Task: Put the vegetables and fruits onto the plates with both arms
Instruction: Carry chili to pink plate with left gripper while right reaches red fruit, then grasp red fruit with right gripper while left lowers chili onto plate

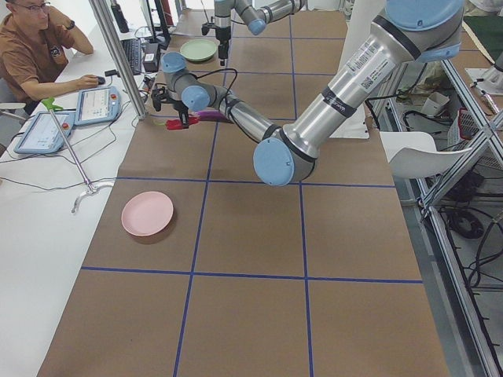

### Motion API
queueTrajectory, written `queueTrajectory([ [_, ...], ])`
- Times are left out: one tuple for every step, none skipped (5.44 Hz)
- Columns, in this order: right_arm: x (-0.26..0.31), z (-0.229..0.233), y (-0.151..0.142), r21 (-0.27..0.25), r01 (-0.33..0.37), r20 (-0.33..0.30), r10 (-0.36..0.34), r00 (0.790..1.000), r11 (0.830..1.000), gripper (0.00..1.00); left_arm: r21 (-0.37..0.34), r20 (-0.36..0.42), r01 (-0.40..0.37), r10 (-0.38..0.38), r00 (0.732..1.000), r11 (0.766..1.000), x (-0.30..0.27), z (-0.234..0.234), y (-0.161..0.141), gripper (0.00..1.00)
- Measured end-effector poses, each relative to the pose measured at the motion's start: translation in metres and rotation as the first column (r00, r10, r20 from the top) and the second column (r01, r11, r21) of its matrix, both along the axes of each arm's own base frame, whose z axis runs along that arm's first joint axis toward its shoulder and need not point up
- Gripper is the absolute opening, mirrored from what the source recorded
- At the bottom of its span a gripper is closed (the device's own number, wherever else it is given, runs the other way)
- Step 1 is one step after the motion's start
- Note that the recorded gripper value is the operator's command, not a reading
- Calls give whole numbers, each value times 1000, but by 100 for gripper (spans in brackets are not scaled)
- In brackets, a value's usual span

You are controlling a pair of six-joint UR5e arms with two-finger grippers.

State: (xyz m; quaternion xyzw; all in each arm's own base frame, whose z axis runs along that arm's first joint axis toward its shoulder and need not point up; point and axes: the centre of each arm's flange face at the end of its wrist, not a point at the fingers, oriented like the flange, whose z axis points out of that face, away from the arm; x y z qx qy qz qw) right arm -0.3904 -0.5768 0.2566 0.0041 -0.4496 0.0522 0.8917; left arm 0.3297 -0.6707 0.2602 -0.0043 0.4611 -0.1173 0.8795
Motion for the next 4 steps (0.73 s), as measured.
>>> queueTrajectory([
  [-46, -22, -6, -5, -26, -23, 25, 999, 1000, 98, 4, 52, -25, 24, 998, 1000, -25, 12, 2, 0],
  [-79, -32, -11, -1, -51, -31, 51, 998, 999, 98, -5, 106, -32, 32, 994, 999, -56, 40, -17, 0],
  [-107, -37, -16, -7, -75, -27, 75, 997, 997, 99, -18, 153, -34, 36, 988, 999, -84, 87, -47, 0],
  [-127, -42, -18, -21, -87, -32, 87, 996, 996, 98, -14, 202, -24, 26, 979, 1000, -103, 143, -75, 0],
])
